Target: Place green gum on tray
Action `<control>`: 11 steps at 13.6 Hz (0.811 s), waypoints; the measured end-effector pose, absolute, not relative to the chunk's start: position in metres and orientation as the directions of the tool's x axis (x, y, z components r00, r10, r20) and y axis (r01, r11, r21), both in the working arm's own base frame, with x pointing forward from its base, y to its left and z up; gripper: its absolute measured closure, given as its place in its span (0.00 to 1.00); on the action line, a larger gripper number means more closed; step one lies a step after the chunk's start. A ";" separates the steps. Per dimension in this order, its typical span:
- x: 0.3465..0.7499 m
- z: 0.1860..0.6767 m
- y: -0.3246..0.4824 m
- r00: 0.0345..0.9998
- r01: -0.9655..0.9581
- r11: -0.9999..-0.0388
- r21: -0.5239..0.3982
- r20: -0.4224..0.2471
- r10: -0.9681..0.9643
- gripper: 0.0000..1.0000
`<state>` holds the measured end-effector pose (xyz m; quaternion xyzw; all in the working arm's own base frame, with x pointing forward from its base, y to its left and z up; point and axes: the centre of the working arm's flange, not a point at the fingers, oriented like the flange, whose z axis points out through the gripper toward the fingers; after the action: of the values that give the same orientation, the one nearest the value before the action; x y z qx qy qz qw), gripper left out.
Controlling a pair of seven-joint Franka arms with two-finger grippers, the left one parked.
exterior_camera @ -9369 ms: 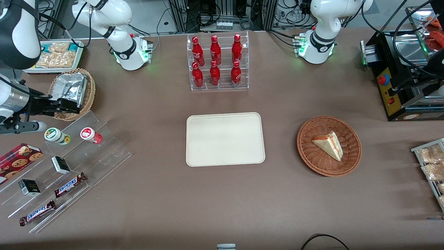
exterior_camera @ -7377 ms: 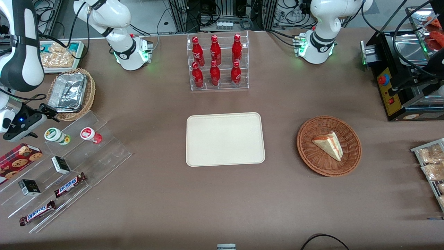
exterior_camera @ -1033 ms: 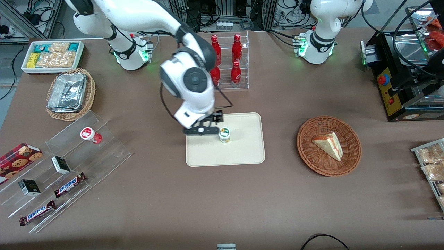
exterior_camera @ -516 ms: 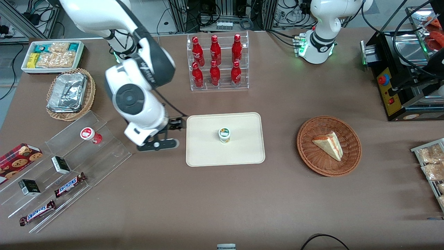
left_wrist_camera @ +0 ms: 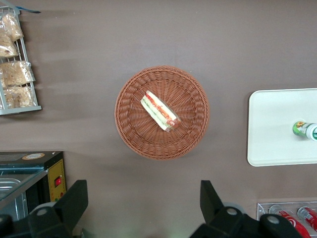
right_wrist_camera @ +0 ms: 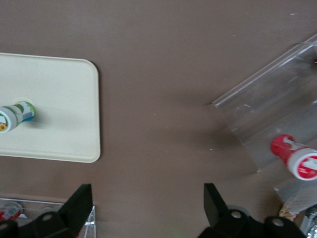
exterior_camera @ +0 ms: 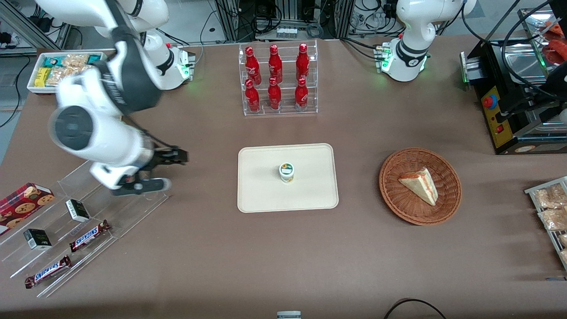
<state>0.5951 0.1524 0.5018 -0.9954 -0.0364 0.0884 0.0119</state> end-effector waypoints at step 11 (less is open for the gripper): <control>0.538 0.576 -0.021 0.963 -0.053 -0.999 -0.013 -0.265 -0.047 0.00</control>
<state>0.5384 -0.0210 0.5761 -0.9907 0.0252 0.1336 0.0099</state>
